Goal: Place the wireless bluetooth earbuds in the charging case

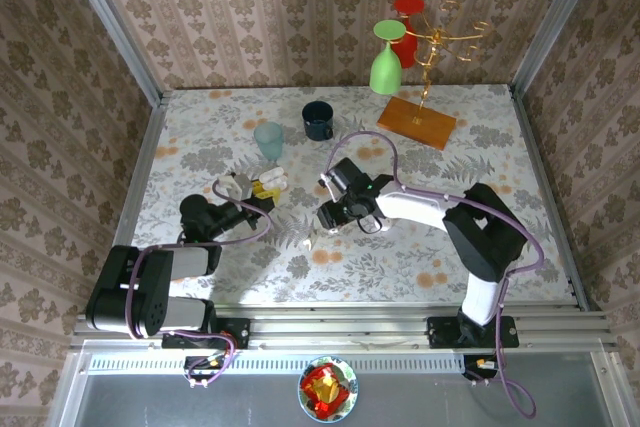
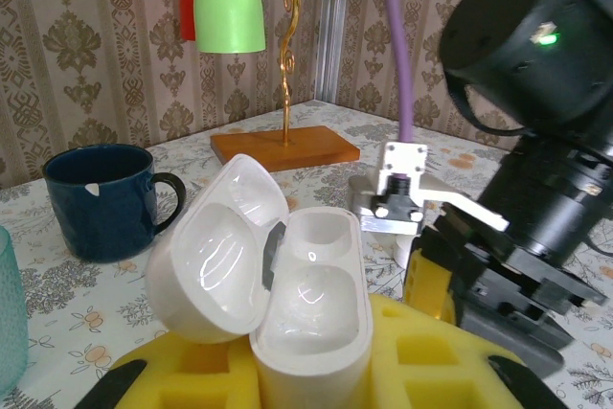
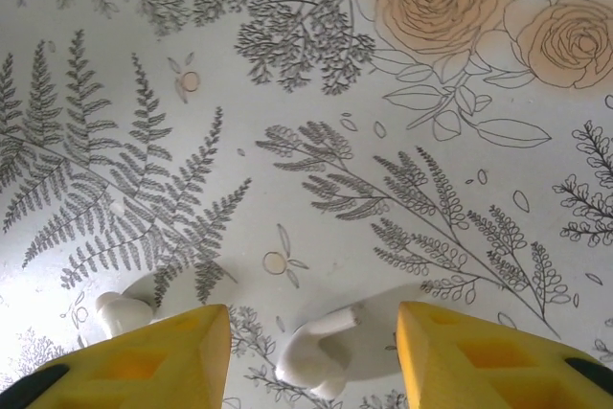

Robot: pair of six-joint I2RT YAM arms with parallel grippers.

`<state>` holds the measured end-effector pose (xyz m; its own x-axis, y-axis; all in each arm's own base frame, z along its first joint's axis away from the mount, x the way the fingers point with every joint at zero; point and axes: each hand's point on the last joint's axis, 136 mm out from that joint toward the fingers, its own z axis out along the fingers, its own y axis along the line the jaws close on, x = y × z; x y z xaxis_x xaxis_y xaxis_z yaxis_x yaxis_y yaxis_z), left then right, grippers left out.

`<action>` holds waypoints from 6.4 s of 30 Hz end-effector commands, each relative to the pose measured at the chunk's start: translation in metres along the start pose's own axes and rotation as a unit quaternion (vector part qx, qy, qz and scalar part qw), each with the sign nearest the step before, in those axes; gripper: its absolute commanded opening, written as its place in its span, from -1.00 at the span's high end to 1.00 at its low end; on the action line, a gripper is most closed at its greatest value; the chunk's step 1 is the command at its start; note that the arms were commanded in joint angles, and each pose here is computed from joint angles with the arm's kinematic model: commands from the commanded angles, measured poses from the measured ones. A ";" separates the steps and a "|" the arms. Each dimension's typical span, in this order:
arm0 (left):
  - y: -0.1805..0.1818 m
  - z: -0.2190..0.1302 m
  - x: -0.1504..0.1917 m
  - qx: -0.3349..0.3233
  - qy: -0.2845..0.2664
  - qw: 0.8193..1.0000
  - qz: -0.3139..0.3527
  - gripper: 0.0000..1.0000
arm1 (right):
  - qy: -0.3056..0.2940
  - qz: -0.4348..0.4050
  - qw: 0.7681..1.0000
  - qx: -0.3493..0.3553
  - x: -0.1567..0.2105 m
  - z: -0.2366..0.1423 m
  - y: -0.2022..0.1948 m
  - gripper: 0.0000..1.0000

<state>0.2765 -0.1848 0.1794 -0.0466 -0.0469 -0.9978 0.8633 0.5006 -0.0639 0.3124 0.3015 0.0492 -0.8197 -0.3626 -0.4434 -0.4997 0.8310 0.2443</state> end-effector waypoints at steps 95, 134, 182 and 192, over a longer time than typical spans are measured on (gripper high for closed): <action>-0.047 0.024 -0.003 0.075 -0.006 0.997 -0.007 1.00 | -0.284 0.032 0.953 -0.098 -0.056 -0.125 -0.009 0.56; -0.099 0.093 -0.011 0.194 -0.004 0.981 -0.023 1.00 | -0.341 -0.023 0.927 -0.156 -0.062 -0.181 0.022 0.57; -0.032 0.046 -0.018 0.074 -0.018 0.997 -0.007 1.00 | -0.285 0.078 0.947 -0.125 -0.044 -0.157 0.002 -0.12; 0.009 0.004 -0.020 -0.015 -0.026 0.999 0.017 1.00 | -0.063 0.120 0.987 -0.090 0.002 -0.056 0.026 0.01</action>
<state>0.2915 -0.1887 0.1909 -0.0580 -0.0813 -0.9950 0.8502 0.5183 -0.0919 0.2959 0.2919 0.1288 -0.8199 -0.0503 -0.5703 -0.4033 0.7578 0.5129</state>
